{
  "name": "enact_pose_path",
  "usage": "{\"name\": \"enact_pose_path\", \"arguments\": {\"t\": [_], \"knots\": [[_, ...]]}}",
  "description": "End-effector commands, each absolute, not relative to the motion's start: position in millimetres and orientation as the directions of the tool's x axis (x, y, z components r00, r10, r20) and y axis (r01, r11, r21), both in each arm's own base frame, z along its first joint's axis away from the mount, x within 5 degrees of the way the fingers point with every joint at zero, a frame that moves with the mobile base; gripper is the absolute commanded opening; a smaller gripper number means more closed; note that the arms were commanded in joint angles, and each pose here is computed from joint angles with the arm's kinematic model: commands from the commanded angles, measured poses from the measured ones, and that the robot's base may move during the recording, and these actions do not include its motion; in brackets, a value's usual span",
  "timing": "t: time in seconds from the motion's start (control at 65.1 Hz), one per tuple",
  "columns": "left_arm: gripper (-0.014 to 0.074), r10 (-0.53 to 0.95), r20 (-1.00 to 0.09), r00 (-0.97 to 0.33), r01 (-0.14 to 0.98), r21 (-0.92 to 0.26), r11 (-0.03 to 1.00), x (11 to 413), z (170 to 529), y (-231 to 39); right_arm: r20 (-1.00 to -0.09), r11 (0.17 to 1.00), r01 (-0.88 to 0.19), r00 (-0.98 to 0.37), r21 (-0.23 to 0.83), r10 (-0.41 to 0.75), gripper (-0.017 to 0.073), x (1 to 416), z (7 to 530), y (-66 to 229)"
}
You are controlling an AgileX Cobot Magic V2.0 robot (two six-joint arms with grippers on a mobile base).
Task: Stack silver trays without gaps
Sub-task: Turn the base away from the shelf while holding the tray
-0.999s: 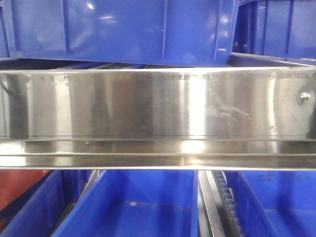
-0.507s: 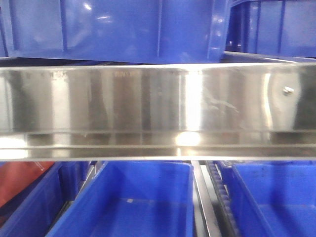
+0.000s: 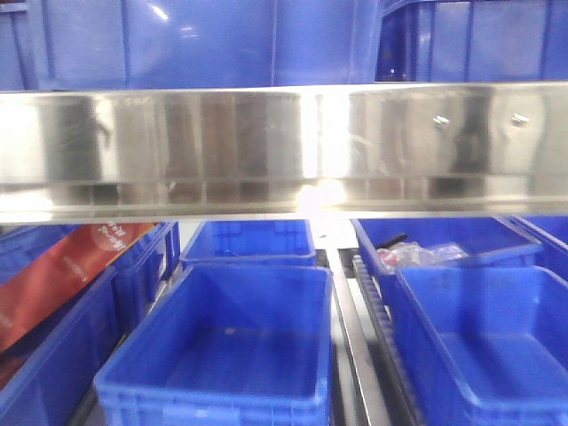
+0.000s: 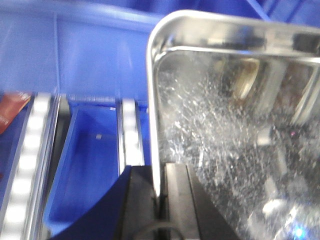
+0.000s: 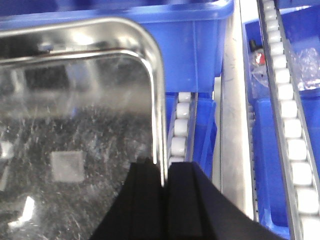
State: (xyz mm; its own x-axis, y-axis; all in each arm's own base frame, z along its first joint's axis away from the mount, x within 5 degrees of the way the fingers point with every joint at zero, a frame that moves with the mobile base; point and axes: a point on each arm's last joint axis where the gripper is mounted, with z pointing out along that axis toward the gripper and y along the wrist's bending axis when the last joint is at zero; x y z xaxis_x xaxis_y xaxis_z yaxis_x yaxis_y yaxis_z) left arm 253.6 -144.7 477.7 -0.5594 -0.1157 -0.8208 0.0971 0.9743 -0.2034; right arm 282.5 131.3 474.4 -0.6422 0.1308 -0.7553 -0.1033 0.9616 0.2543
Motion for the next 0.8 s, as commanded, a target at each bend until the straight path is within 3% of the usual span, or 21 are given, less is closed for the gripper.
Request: {"name": "enact_pose_path", "arguments": {"t": [0.0,0.784], "knots": [[-0.0016,-0.132,-0.84,-0.527,0.127,-0.232,0.964,249.5,486.6,-145.1,-0.814,0.952,-0.137,-0.56,0.274,0.153,-0.0068,282.1,487.9,130.3],[-0.0016,-0.127,-0.844,-0.521,0.124,-0.223,0.967,249.9,486.9,-144.4,-0.816,0.951,-0.139,-0.557,0.275,0.154,-0.0068,282.3,488.3,130.5]]}}
